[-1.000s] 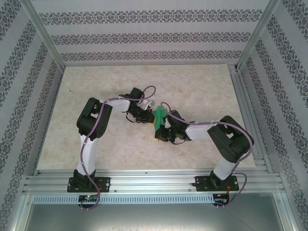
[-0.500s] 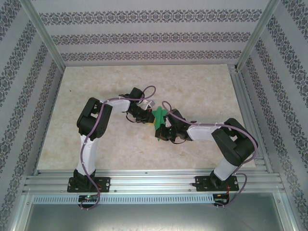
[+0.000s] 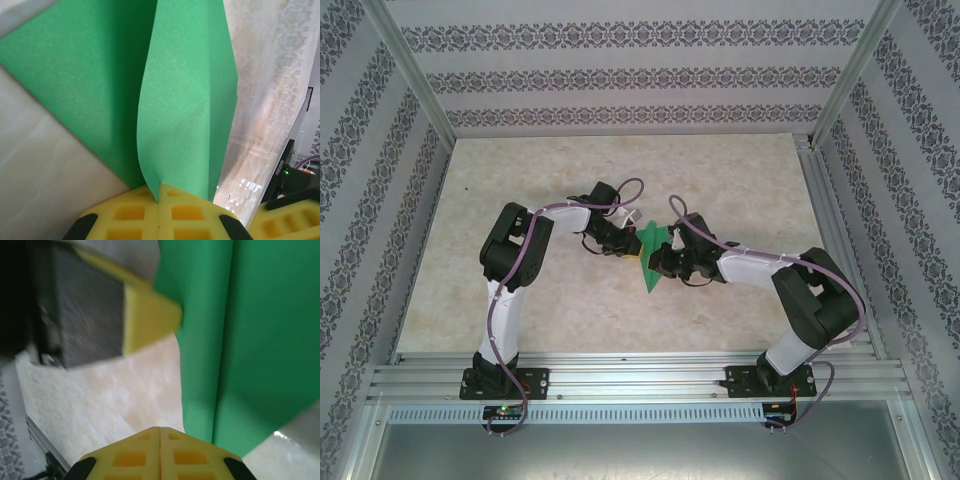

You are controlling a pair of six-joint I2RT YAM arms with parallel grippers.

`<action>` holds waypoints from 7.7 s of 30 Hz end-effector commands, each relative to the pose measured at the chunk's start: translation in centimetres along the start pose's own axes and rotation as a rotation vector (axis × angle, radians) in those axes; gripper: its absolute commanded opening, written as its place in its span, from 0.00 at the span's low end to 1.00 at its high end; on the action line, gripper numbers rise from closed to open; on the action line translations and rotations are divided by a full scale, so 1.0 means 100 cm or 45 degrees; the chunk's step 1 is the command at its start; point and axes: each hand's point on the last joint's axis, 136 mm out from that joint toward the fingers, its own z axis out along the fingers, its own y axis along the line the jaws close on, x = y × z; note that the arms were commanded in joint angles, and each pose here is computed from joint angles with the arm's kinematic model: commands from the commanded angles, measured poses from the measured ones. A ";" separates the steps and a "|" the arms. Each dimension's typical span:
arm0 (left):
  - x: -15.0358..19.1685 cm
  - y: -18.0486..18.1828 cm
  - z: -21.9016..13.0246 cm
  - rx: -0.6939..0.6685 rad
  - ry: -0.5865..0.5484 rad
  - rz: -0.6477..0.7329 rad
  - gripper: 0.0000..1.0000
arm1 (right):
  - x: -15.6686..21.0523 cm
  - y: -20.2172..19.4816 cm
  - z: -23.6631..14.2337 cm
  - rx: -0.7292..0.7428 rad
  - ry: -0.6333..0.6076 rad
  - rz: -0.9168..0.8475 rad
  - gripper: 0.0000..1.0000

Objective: Fold a paper plane with a square sheet of paper (pick it up from the middle)
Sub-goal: Fourth fold the wing at the center of the table.

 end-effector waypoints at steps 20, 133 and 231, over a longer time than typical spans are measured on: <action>0.007 0.029 0.011 -0.073 0.058 -0.050 0.01 | -0.014 -0.045 0.044 0.150 0.085 0.028 0.06; 0.017 0.041 0.009 -0.116 0.095 -0.092 0.01 | -0.173 -0.055 0.072 0.162 -0.090 0.143 0.08; -0.039 0.029 0.016 -0.126 -0.084 -0.274 0.00 | -0.003 -0.026 0.035 0.080 0.102 0.061 0.11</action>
